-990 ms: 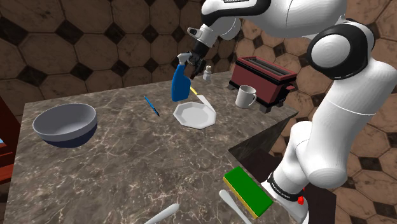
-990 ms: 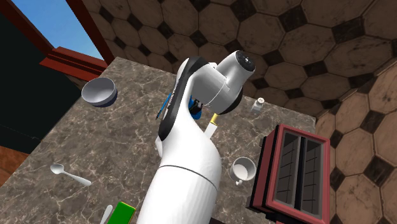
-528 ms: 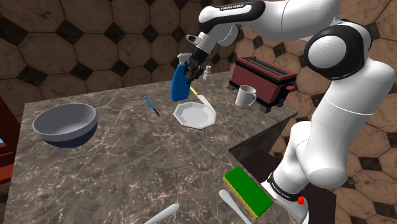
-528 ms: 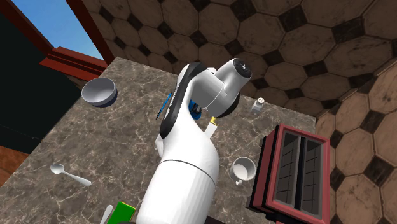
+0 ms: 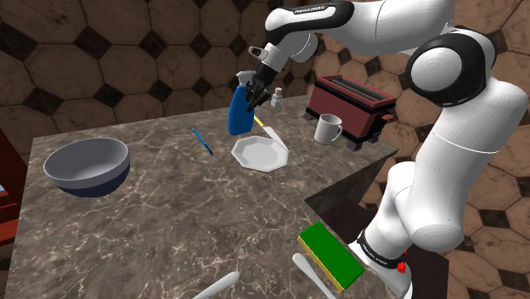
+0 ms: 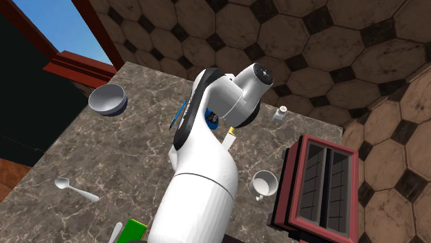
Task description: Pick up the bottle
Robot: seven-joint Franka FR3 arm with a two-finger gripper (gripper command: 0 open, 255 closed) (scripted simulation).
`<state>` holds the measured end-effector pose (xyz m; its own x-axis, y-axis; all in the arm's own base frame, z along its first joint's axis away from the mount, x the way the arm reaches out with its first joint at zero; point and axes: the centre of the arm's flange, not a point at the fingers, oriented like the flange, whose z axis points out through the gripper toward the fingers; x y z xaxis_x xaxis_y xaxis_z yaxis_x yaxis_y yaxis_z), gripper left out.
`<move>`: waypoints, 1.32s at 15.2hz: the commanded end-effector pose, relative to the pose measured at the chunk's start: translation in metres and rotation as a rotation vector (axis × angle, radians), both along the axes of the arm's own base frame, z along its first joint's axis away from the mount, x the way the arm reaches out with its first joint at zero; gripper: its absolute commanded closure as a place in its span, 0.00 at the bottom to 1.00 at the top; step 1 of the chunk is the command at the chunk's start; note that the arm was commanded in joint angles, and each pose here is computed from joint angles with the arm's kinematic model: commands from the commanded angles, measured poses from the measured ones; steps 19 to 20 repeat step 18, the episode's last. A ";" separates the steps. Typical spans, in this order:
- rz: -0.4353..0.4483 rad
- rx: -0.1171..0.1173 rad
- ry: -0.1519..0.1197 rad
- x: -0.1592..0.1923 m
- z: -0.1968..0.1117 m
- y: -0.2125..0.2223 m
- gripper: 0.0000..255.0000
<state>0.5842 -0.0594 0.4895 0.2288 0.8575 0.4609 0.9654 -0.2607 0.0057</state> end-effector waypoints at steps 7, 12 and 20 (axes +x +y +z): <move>0.000 -0.001 0.000 -0.001 0.031 0.000 1.00; 0.000 -0.001 0.000 -0.001 0.058 0.000 1.00; 0.000 -0.001 0.000 -0.001 0.080 0.000 1.00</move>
